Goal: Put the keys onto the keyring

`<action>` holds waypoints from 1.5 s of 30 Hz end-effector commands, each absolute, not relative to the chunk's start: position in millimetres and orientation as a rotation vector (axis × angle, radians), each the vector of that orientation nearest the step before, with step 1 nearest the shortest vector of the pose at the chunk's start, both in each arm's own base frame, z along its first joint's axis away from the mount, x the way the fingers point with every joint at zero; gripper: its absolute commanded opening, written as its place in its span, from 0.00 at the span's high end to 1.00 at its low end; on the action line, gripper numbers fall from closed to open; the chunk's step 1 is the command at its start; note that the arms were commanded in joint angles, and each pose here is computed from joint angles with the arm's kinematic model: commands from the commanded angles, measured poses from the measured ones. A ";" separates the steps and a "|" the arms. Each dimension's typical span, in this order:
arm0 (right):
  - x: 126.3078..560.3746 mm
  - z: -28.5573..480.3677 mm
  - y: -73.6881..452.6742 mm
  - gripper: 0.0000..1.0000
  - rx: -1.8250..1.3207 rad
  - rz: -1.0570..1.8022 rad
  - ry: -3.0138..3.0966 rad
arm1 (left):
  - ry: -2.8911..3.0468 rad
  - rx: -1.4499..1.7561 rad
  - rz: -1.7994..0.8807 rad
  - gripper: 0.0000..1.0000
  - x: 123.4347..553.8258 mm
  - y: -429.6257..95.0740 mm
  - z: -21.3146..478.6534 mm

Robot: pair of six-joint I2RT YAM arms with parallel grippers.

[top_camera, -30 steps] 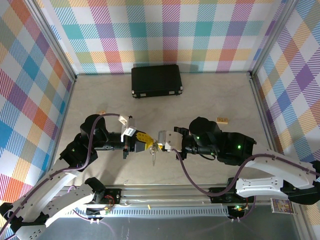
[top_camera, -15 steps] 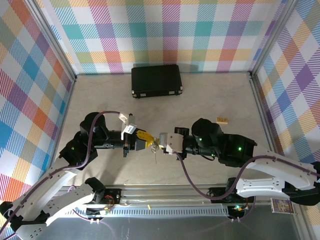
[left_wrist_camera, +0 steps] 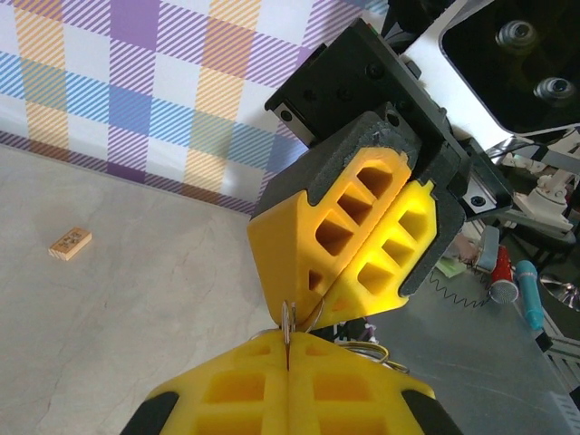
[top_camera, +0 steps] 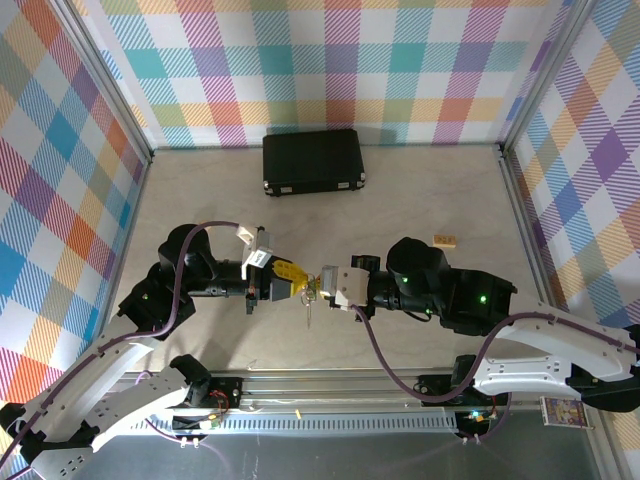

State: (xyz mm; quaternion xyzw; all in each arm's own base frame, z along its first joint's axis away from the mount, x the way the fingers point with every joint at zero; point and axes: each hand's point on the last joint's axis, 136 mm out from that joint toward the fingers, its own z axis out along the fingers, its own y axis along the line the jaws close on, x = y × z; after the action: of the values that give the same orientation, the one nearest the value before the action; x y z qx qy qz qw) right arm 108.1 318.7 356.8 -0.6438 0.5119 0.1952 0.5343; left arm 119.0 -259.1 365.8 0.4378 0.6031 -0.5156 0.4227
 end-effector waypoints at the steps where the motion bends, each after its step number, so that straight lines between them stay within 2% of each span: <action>1: 103.3 356.1 310.6 0.87 -1.540 0.469 1.230 | 1.373 1.101 -1.300 1.00 108.5 -253.8 400.2; 4: 102.3 358.2 307.5 0.82 -1.526 0.480 1.236 | 1.364 1.097 -1.303 1.00 107.7 -253.1 403.1; 10: 99.4 368.5 305.8 0.81 -1.501 0.511 1.227 | 1.348 1.092 -1.309 1.00 106.0 -252.1 404.1; 14: 100.7 393.1 301.9 0.78 -1.389 0.582 1.243 | 1.331 1.097 -1.310 1.00 103.2 -250.7 406.6; 19: 112.7 420.5 297.9 0.80 -1.221 0.788 1.353 | 1.292 1.099 -1.318 1.00 97.5 -247.9 410.7; 23: 114.1 436.8 290.4 0.79 -1.120 1.063 1.402 | 1.258 1.078 -1.310 1.00 93.7 -242.7 413.4; 27: 95.2 441.3 300.8 0.73 -1.190 1.273 1.388 | 1.234 1.059 -1.327 1.00 90.6 -240.2 413.3; 30: 86.0 443.9 307.9 0.64 -1.233 1.366 1.379 | 1.214 1.046 -1.324 1.00 89.7 -238.2 414.6; 33: 81.4 440.5 311.5 0.60 -1.264 1.409 1.386 | 1.190 1.022 -1.328 1.00 89.0 -236.0 417.4; 37: 81.9 431.2 316.6 0.59 -1.293 1.405 1.418 | 1.164 0.983 -1.341 1.00 90.5 -234.3 420.8; 45: 76.7 427.3 326.6 0.68 -1.343 1.409 1.382 | 1.150 0.965 -1.357 1.00 93.9 -236.8 420.9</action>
State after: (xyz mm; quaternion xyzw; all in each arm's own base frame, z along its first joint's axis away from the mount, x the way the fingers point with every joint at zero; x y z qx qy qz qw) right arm 88.5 325.0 410.1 -0.5055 0.5740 0.5332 0.3616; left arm 95.6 -239.4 406.4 0.4079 0.5091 -0.5629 0.5076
